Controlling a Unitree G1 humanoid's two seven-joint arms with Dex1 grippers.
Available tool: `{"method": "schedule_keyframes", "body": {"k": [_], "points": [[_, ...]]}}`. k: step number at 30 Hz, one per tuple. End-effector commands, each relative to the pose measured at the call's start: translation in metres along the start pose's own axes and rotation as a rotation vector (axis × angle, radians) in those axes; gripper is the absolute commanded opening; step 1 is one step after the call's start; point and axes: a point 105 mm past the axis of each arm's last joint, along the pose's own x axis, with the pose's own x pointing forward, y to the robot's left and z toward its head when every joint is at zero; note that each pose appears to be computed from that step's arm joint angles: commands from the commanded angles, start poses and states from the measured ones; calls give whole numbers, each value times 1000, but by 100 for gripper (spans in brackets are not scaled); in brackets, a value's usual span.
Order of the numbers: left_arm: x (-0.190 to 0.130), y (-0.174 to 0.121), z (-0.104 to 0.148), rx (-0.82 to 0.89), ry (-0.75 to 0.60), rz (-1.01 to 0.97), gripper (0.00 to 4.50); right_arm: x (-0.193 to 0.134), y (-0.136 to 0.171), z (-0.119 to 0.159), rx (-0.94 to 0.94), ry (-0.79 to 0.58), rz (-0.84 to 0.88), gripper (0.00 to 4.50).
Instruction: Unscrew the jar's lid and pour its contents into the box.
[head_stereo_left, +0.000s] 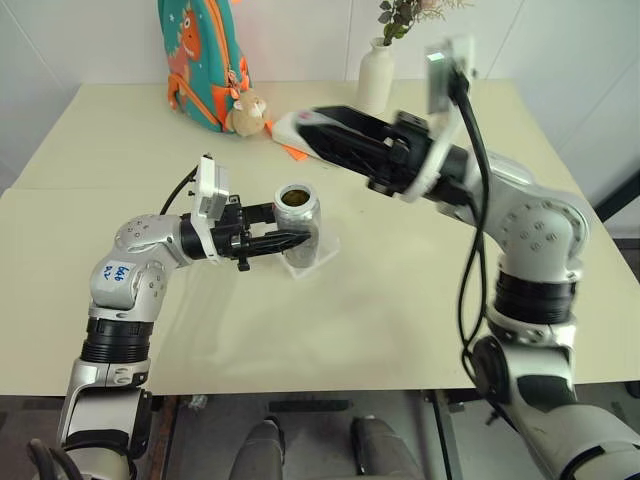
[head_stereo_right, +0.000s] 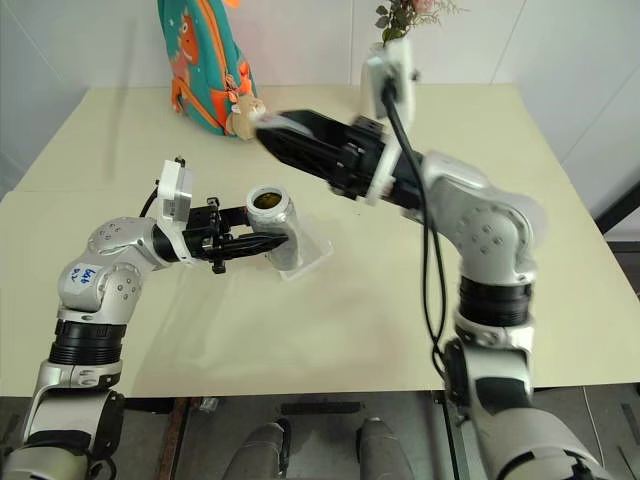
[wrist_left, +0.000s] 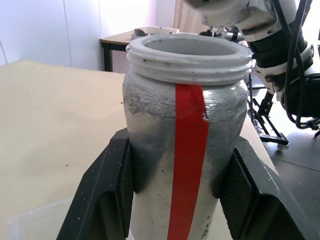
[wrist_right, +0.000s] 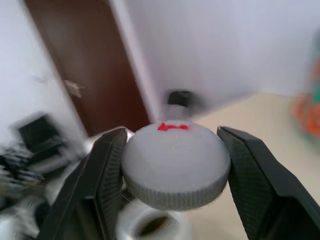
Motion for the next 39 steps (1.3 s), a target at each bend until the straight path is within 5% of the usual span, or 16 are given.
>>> {"method": "schedule_keyframes", "body": {"k": [1,7,16,20,22,26,31,39], "points": [[-7,0,11,53,-11,23,189,-36,-27,-1,-211,22,-200,256],[-15,10,13,59,-16,74,189,-126,-69,-70,-351,227,-502,256],[-14,17,16,59,-43,88,189,-172,-89,-118,-273,218,-752,256],[-12,22,19,59,-61,96,189,-175,-94,-121,-204,181,-768,389],[-12,23,20,59,-65,100,189,-173,-94,-116,-214,172,-750,446],[-14,28,23,50,-80,122,189,-159,-88,-94,-249,134,-666,446],[-24,36,25,55,-57,147,189,-113,-51,-67,-281,156,-364,446],[-55,64,22,107,74,212,189,-71,0,-65,-316,295,9,446]]}}
